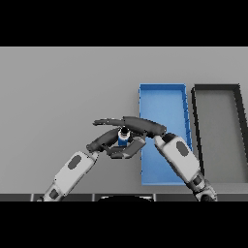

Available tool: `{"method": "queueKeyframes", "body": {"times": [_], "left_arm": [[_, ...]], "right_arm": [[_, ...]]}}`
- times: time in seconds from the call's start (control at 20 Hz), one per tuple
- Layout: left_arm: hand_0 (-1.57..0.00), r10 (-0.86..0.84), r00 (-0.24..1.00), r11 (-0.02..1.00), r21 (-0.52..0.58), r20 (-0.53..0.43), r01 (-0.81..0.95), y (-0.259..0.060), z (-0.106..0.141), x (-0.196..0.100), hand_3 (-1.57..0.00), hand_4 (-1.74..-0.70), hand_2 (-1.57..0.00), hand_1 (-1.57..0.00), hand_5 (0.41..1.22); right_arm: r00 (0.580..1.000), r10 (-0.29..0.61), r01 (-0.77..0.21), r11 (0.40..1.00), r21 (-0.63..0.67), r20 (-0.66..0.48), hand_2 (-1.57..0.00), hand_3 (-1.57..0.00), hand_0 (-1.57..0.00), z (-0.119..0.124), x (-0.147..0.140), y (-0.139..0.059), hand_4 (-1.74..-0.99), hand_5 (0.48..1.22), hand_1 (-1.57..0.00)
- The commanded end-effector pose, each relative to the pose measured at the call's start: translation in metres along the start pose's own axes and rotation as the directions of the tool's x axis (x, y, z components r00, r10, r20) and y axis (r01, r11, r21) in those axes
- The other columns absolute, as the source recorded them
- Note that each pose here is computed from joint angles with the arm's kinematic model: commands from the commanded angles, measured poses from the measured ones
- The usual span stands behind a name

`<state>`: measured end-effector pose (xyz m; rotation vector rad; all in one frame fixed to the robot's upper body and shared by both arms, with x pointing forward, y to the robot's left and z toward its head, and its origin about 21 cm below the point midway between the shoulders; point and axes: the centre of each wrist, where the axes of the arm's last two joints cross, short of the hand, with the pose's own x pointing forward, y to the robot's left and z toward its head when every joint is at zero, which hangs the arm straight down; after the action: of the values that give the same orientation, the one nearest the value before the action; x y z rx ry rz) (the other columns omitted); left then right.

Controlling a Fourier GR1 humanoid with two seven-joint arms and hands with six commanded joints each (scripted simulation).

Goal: Pick up the blue pipe and place it into the blue bin.

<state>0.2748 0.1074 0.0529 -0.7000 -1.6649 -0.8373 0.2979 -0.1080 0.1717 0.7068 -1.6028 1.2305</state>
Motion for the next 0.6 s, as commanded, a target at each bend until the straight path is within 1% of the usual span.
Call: {"method": "queueKeyframes", "body": {"times": [0.0,0.05,0.1,0.15,0.2,0.25,0.3,0.35,0.4,0.45,0.5,0.55], "left_arm": [[-1.24,-0.071,0.996,0.997,0.001,-0.055,0.071,0.001,-0.001,0.002,-0.92,-1.61,-1.09,-1.12,1.221],[-0.99,-0.129,0.986,0.992,-0.011,-0.103,0.128,-0.002,-0.002,0.000,-0.74,-1.59,-0.87,-0.90,1.221],[-0.88,-0.138,0.986,0.990,0.008,-0.092,0.139,-0.001,-0.002,0.000,-0.67,-1.61,-0.80,-0.83,1.221],[-0.89,-0.135,0.988,0.991,0.010,-0.075,0.137,-0.001,0.002,0.000,-0.66,-1.64,-0.85,-0.87,1.221],[-1.03,-0.100,0.994,0.994,0.031,-0.048,0.102,-0.004,-0.003,0.001,-0.62,-1.66,-0.99,-1.01,1.192],[-1.14,-0.052,0.999,0.998,0.041,-0.007,0.053,-0.005,-0.003,0.003,-0.57,-1.67,-1.11,-1.12,1.198],[-1.22,-0.023,1.000,0.999,0.047,0.011,0.022,-0.007,-0.002,0.004,-0.52,-1.69,-1.20,-1.21,1.203],[-1.29,-0.002,1.000,0.999,0.047,0.031,0.001,-0.007,0.001,0.001,-0.53,-1.70,-1.27,-1.28,1.206],[-1.35,0.013,0.999,0.999,0.044,0.031,-0.014,-0.008,0.001,0.001,-0.53,-1.71,-1.33,-1.34,1.209],[-1.39,0.010,1.000,0.999,0.047,0.026,-0.012,-0.008,0.001,0.001,-0.55,-1.71,-1.38,-1.39,1.212],[-1.43,-0.003,1.000,0.999,0.043,0.017,0.003,-0.004,0.001,0.003,-0.59,-1.72,-1.42,-1.42,1.214],[-1.46,-0.008,1.000,0.999,0.038,0.023,0.007,-0.004,0.001,0.002,-0.59,-1.72,-1.45,-1.45,1.215]], "right_arm": [[1.000,0.003,-0.003,1.000,0.010,-0.007,-0.33,-0.23,-0.28,-0.001,0.003,0.000,-1.352,0.528,-0.31],[1.000,0.003,-0.003,1.000,0.022,0.002,-0.50,-0.37,-0.48,-0.004,0.004,-0.002,-1.390,0.538,-0.50],[1.000,0.005,-0.005,0.999,0.037,0.015,-0.71,-0.56,-0.70,-0.007,0.004,-0.003,-1.453,0.551,-0.71],[1.000,-0.008,0.006,0.999,0.053,0.029,-0.89,-0.70,-0.87,-0.009,0.005,0.000,-1.503,0.573,-0.89],[0.999,-0.037,0.036,0.998,0.060,0.018,-1.02,-0.83,-1.01,-0.008,0.002,0.000,-1.541,0.604,-1.02],[0.998,-0.059,0.059,0.996,0.064,0.010,-1.13,-0.98,-1.12,-0.008,0.001,0.001,-1.513,0.650,-1.13],[0.997,-0.077,0.077,0.996,0.055,0.004,-1.22,-1.10,-1.21,-0.011,0.001,0.005,-1.492,0.706,-1.22],[0.996,-0.085,0.084,0.995,0.049,0.019,-1.29,-1.19,-1.28,-0.013,-0.001,0.009,-1.475,0.809,-1.29],[0.996,-0.080,0.079,0.996,0.039,0.032,-1.35,-1.27,-1.34,-0.014,-0.002,0.008,-1.464,0.891,-1.35],[0.997,-0.061,0.060,0.998,0.032,0.041,-1.39,-1.33,-1.39,-0.010,-0.002,0.008,-1.458,0.957,-1.39],[0.998,-0.041,0.040,0.999,0.029,0.053,-1.43,-1.38,-1.42,-0.012,0.000,0.010,-1.456,1.010,-1.43],[0.998,-0.022,0.020,0.999,0.028,0.056,-1.46,-1.42,-1.45,-0.012,0.001,0.009,-1.459,1.052,-1.46]]}}
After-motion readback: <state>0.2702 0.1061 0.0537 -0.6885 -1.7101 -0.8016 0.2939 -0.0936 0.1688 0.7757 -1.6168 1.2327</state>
